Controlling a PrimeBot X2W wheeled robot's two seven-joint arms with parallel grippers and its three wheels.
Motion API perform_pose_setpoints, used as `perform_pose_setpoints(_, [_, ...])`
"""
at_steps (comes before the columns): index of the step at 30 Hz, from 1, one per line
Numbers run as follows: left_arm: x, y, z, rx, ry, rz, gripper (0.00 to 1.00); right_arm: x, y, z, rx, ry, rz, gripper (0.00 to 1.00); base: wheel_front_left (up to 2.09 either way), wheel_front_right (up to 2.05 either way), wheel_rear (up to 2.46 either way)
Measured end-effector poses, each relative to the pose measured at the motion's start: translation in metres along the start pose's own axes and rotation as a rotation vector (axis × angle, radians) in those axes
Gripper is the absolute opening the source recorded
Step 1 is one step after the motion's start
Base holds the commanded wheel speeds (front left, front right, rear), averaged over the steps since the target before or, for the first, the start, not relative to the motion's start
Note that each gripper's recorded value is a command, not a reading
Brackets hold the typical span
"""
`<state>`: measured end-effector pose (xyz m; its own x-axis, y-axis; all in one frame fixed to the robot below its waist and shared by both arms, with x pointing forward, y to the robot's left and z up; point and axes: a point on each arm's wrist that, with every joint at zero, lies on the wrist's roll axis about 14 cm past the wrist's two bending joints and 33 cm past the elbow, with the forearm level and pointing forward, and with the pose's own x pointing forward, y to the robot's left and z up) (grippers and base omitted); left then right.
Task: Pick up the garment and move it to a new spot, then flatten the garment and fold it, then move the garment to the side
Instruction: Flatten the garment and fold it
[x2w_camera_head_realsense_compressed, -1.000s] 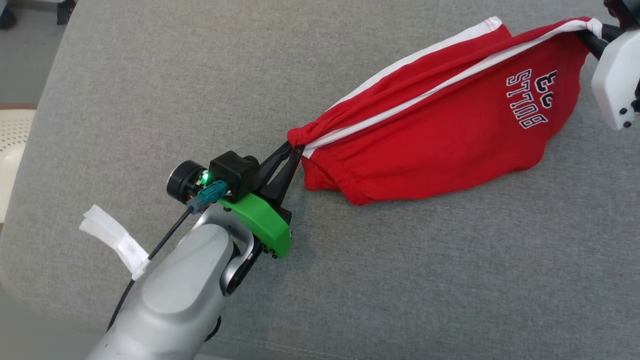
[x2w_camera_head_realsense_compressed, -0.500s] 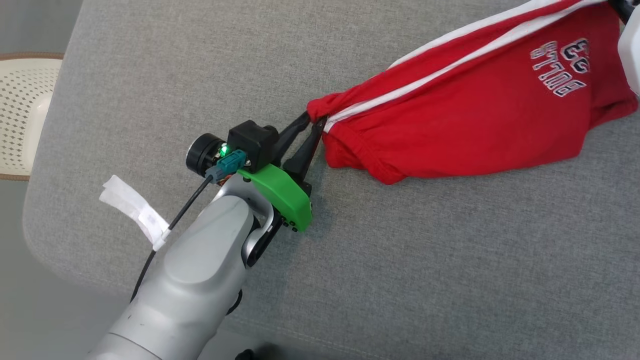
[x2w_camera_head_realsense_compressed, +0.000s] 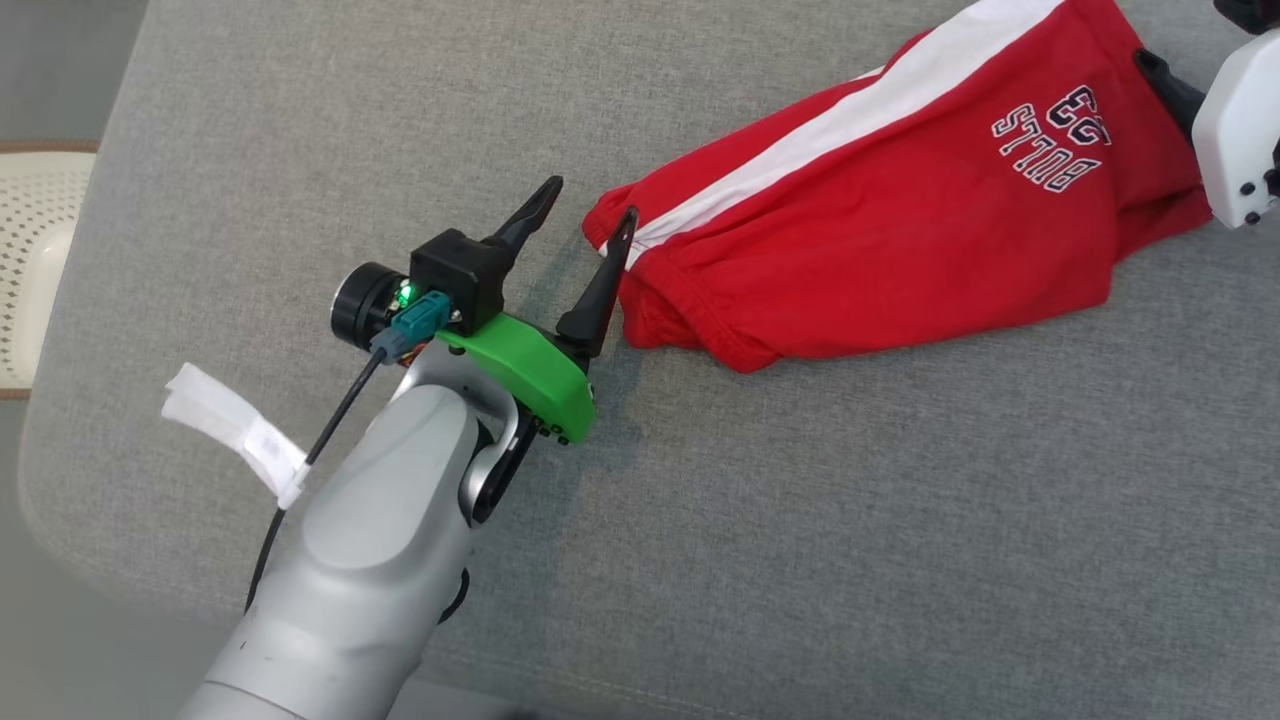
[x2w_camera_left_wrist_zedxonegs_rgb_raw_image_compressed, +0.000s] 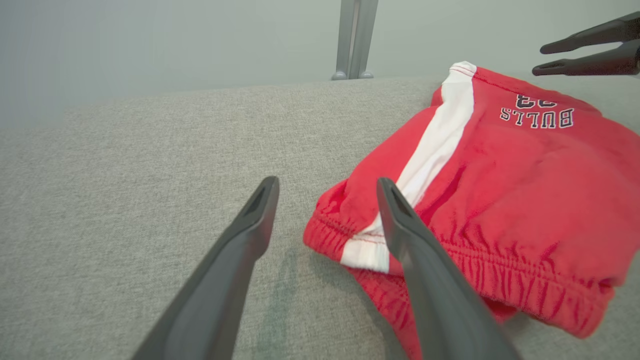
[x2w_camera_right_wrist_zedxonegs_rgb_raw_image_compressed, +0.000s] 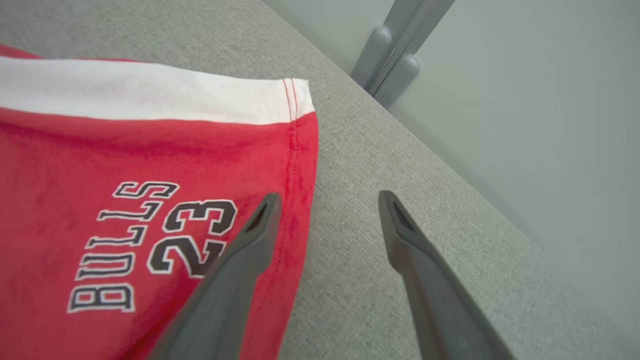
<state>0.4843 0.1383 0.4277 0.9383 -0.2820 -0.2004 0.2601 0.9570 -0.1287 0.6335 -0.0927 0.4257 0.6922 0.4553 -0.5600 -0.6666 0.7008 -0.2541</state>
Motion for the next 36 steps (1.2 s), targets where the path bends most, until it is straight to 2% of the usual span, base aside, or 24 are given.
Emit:
perform_pose_setpoints(3, [-0.003, 0.001, 0.012, -0.002, -0.040, 0.012, 1.00, -0.012, -0.002, 0.006, 0.023, -0.051, -0.017, 1.00, 0.00, 0.00, 0.00])
perform_pose_setpoints(12, [-0.024, 0.007, 0.056, -0.066, -0.211, 0.091, 1.00, -0.062, 0.006, 0.032, 0.196, -0.344, -0.059, 1.00, 0.00, 0.00, 0.00])
perform_pose_setpoints(18, [-0.043, 0.005, 0.077, -0.138, -0.312, 0.127, 1.00, -0.101, -0.001, 0.030, 0.343, -0.457, -0.145, 1.00, 0.00, 0.00, 0.00])
perform_pose_setpoints(21, [-0.051, 0.002, 0.076, -0.163, -0.327, 0.137, 1.00, -0.124, -0.005, 0.035, 0.379, -0.529, -0.191, 1.00, 0.00, 0.00, 0.00])
perform_pose_setpoints(24, [-0.059, -0.001, 0.072, -0.185, -0.331, 0.144, 1.00, -0.146, -0.003, 0.023, 0.443, -0.576, -0.249, 1.00, 0.00, 0.00, 0.00])
perform_pose_setpoints(36, [-0.091, -0.037, 0.053, -0.246, -0.312, 0.073, 1.00, -0.216, 0.051, -0.020, 0.592, -0.681, -0.424, 1.00, 0.00, 0.00, 0.00])
